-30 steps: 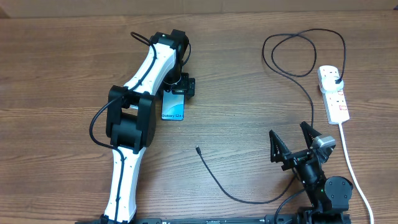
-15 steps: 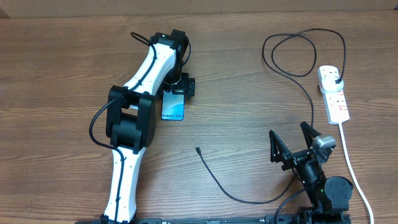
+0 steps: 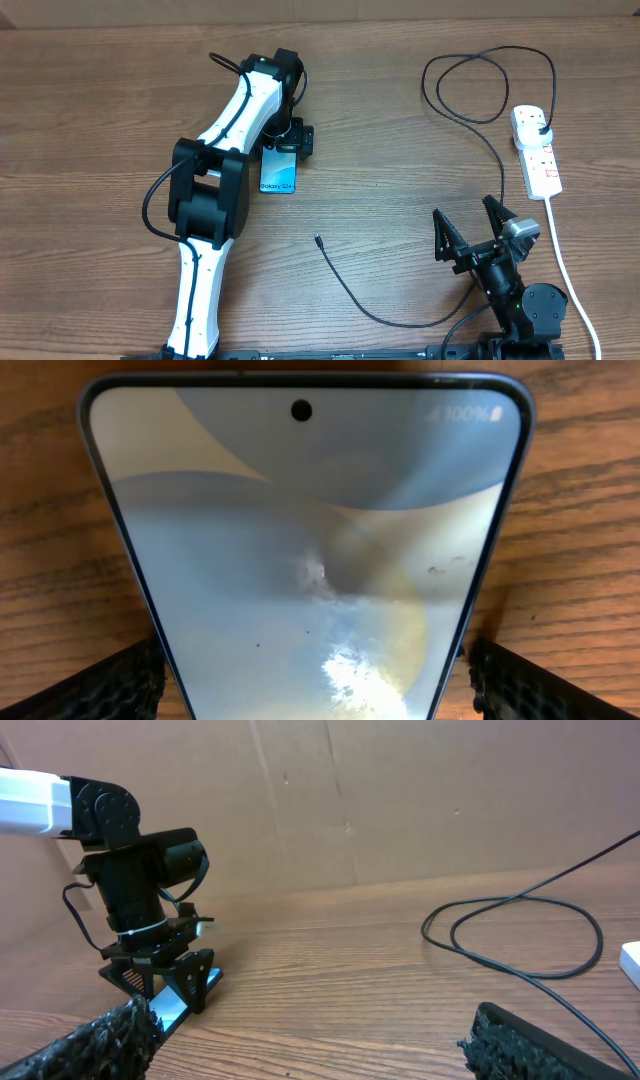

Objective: Plug charger to phone and switch on socket

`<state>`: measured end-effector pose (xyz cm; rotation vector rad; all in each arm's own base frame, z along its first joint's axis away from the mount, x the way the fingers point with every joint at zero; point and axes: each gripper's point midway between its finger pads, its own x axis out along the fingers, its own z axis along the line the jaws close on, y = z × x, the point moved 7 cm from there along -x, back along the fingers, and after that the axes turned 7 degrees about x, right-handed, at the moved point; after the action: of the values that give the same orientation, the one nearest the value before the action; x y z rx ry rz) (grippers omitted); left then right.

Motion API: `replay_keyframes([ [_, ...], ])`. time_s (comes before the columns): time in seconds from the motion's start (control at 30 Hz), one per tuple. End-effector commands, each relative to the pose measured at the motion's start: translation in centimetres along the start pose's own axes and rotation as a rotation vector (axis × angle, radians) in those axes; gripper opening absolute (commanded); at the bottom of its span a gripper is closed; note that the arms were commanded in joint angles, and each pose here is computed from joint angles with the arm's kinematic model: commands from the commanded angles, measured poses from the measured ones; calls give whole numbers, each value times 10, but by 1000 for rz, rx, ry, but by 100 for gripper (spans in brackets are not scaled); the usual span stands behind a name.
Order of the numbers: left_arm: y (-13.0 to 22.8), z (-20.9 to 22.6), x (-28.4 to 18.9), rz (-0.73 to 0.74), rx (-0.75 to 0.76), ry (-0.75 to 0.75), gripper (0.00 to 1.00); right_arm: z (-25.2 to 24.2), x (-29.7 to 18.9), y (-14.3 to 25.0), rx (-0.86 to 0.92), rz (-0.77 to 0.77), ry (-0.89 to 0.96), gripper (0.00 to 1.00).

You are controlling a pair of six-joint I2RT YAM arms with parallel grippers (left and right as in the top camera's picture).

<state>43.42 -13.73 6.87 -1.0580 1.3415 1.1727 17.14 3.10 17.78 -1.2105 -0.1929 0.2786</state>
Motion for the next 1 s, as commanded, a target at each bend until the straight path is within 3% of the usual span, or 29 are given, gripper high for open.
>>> replay_keyframes([
  [0.0,6,-2,36,66,11,21,100,0,0,2,-3,-3,-5,100],
  [0.47,12,-1,45,94,11,21,100,0,0,2,-3,-3,-5,100],
  [0.53,15,-1,44,109,10,18,92,0,0,2,-3,-3,-5,100],
  [0.73,15,-1,44,109,11,10,82,0,0,2,-3,-3,-5,100],
  [0.97,12,2,33,72,-10,16,82,0,0,2,-3,-3,-5,100],
])
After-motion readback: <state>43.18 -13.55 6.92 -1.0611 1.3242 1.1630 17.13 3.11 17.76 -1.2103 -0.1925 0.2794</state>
